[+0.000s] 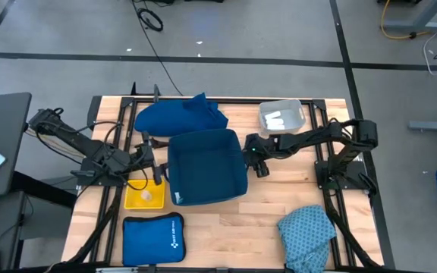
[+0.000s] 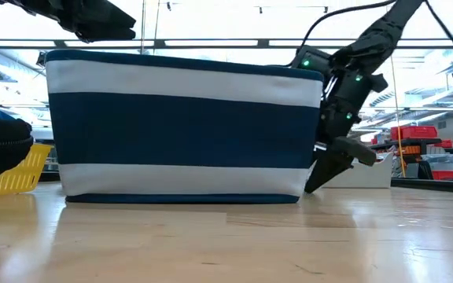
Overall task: Pick & place medical supplies in basket/bin
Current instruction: Put the bottom white medicine bottle into the yellow bin
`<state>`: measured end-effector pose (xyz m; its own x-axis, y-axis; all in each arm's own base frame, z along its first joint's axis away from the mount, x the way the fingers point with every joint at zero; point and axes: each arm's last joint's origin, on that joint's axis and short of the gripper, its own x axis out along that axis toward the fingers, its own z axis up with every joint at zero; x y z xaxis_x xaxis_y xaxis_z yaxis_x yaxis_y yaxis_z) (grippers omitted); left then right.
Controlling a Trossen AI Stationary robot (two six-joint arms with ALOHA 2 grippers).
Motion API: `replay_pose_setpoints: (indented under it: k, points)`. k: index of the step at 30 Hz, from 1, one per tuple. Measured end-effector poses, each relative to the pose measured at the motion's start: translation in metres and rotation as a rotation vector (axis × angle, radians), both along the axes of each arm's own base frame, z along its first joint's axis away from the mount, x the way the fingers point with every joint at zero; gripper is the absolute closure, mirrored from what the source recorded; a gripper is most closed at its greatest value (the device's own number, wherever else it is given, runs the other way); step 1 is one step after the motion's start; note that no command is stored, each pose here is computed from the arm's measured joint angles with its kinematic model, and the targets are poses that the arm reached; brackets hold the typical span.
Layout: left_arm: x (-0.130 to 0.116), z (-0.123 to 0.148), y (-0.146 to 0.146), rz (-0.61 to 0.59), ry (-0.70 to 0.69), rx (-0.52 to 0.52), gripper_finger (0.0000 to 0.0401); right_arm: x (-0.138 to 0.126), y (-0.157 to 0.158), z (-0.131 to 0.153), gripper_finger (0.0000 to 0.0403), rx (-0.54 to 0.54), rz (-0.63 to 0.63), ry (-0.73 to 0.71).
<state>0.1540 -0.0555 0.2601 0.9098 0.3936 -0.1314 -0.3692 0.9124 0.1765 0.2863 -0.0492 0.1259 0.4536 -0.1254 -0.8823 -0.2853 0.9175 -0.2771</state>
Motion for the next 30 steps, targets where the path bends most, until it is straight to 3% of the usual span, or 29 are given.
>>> replay_pose_setpoints:
  k: [6, 13, 24, 30]
  points:
    - [0.000, 0.000, 0.000, -0.017, 0.002, -0.003, 0.0117, 0.010, -0.002, -0.006, 0.0169, 0.026, -0.022, 0.084]
    - [0.000, 0.000, -0.001, -0.016, 0.001, -0.005, 0.0117, 0.009, 0.004, 0.002, 0.0265, 0.083, -0.110, 0.127]
    - [0.003, -0.003, -0.002, -0.017, 0.019, 0.004, 0.0117, -0.004, 0.029, -0.001, 0.0265, 0.186, -0.333, 0.265]
    - [0.003, -0.002, -0.003, -0.034, 0.009, -0.002, 0.0117, -0.014, 0.049, 0.006, 0.0265, 0.185, -0.409, 0.304]
